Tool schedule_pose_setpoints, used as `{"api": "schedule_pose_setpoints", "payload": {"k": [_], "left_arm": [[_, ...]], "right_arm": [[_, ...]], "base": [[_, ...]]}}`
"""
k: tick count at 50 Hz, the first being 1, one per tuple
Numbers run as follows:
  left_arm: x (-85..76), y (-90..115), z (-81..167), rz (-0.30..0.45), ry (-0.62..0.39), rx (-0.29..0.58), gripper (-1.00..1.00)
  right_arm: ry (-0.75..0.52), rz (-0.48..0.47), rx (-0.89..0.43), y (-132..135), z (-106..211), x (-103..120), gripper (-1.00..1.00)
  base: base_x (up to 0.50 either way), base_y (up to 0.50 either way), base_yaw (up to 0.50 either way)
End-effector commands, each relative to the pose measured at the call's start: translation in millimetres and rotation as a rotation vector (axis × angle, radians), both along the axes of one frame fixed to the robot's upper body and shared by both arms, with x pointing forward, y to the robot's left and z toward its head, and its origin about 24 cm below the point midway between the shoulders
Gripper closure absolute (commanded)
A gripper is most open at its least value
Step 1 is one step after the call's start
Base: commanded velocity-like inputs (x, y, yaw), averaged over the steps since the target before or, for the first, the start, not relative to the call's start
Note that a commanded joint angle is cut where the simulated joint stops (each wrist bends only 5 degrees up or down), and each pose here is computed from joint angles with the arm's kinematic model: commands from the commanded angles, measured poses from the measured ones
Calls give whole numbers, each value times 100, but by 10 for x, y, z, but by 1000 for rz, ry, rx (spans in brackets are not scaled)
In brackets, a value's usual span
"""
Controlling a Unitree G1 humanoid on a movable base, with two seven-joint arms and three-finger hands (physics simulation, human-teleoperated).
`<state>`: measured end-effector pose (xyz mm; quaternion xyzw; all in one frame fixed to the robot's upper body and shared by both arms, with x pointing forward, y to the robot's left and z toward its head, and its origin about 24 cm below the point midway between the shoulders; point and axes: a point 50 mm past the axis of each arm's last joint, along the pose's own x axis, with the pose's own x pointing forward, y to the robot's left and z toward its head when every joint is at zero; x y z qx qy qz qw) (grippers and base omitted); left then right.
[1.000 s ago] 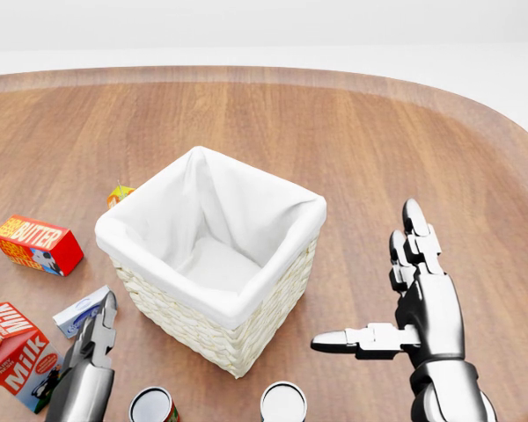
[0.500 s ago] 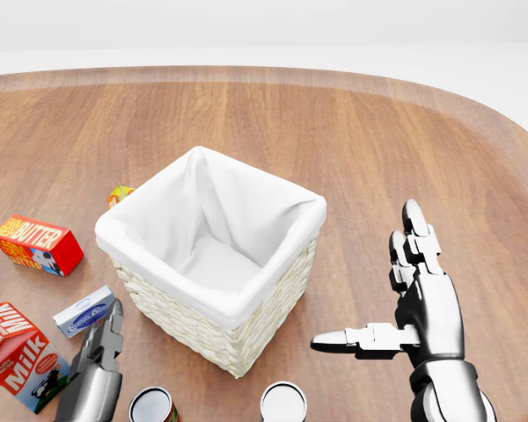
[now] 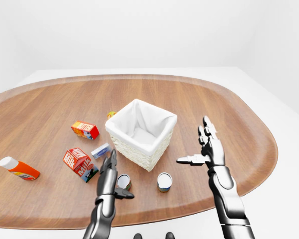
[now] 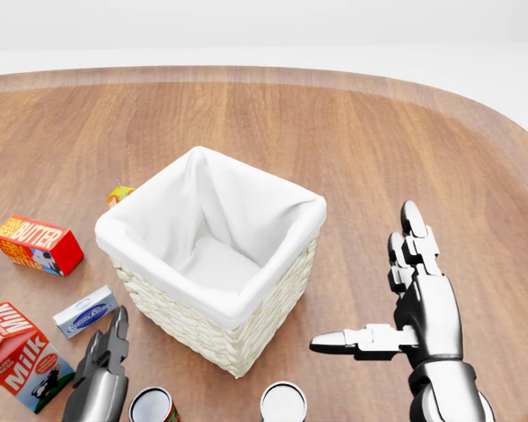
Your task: Pick up the tomato sauce, and put it in the basket.
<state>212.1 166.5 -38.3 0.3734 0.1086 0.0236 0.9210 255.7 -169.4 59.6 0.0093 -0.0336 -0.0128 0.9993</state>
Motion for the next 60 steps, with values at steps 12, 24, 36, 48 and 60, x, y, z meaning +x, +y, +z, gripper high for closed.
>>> {"api": "schedule_pose_setpoints", "payload": {"k": [12, 24, 36, 48, 60], "left_arm": [[6, 13, -78, 11, 24, 17, -100], [32, 42, -178, 31, 56, 37, -100], [40, 54, -209, 38, 65, 46, -100], [61, 64, -212, 43, 65, 48, -100], [97, 75, -178, 45, 52, 44, -100]], "right_arm": [[2, 1, -2, 5, -12, -1, -100], [3, 1, -3, 4, -18, 4, -100], [4, 0, -2, 1, -25, 5, -100], [6, 1, -3, 8, -36, 5, -100], [7, 1, -2, 8, -40, 7, -100]], "base": [[0, 0, 0], [0, 0, 0], [0, 0, 0], [0, 0, 0], [0, 0, 0]]}}
